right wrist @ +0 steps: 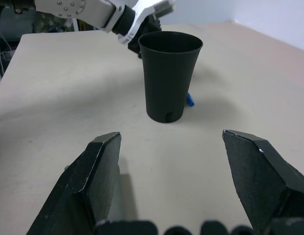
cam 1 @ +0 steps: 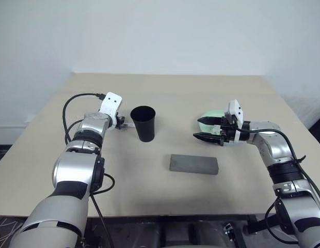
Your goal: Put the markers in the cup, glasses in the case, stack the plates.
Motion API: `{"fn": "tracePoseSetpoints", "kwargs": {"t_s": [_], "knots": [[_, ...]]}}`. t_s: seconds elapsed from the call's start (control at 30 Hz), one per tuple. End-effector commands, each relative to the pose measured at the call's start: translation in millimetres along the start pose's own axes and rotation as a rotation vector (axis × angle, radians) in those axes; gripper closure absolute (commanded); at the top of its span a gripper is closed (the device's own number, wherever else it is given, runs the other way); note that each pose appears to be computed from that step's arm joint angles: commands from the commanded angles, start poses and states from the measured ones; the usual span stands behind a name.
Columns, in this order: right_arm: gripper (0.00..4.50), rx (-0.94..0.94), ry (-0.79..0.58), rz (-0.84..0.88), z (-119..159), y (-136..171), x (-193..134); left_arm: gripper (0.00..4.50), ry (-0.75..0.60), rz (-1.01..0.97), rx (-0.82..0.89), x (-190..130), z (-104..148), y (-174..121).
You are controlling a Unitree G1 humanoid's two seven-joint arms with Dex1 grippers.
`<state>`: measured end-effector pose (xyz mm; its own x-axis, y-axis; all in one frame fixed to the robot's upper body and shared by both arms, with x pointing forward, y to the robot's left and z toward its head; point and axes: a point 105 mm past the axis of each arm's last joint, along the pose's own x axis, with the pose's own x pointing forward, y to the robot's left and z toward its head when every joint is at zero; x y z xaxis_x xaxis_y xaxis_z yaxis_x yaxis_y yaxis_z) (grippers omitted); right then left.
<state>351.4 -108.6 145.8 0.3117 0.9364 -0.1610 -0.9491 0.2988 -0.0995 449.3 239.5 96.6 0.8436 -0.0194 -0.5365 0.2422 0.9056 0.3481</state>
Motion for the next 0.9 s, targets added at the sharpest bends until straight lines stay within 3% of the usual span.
{"fn": "tracePoseSetpoints", "kwargs": {"t_s": [0.03,0.47,0.9], "knots": [[0.90,-0.044,-0.043,-0.010,14.5,-0.7,-2.0,2.06,0.005,0.008,0.103,-1.2,6.1,1.8],[0.90,-0.041,-0.044,-0.023,13.4,-1.9,-4.0,2.06,0.160,-0.102,0.287,-3.1,-34.1,-1.5],[0.90,-0.038,-0.041,-0.017,11.8,-2.6,-1.8,2.06,-0.001,0.032,0.151,-9.0,14.1,18.6]]}}
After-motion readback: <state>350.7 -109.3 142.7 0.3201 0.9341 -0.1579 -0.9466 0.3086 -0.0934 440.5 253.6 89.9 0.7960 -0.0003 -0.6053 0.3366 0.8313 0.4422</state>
